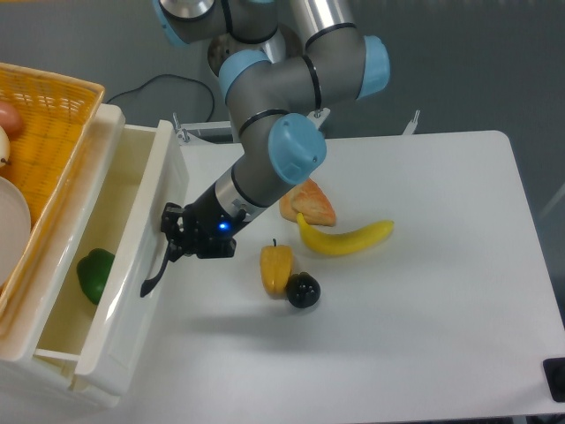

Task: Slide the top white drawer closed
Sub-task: 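Push the drawer front inward into the white cabinet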

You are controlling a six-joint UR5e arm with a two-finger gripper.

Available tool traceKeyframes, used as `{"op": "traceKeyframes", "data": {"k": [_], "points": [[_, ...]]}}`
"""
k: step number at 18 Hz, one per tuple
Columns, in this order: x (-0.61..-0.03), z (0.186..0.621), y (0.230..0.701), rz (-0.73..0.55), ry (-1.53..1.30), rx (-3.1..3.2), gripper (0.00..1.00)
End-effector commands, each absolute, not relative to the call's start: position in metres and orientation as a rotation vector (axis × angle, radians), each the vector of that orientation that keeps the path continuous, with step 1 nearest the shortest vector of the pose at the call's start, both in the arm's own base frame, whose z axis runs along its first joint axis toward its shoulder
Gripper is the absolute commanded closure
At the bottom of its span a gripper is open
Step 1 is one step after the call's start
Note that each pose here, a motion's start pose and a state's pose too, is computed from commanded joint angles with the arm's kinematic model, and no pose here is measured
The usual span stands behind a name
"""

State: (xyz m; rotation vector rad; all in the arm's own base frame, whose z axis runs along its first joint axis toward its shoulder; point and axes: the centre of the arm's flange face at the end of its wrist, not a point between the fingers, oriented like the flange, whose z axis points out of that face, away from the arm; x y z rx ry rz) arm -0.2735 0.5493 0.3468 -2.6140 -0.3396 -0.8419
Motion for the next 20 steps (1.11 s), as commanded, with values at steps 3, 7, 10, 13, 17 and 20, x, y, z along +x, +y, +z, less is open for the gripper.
{"op": "traceKeyframes", "data": {"k": [3, 7, 10, 13, 17, 20], "points": [[-0.266, 0.347, 0.553, -0.851, -0.324, -2.615, 1.0], [-0.258, 0.349, 0.561, -0.838, -0.325, -2.609, 1.0], [-0.252, 0.347, 0.564, -0.839, -0.319, -2.608, 1.0], [-0.25, 0.344, 0.563, -0.845, -0.321, -2.611, 1.0], [-0.244, 0.344, 0.566, -0.849, -0.309, -2.616, 1.0], [-0.242, 0.341, 0.565, -0.853, -0.31, -2.62, 1.0]]}}
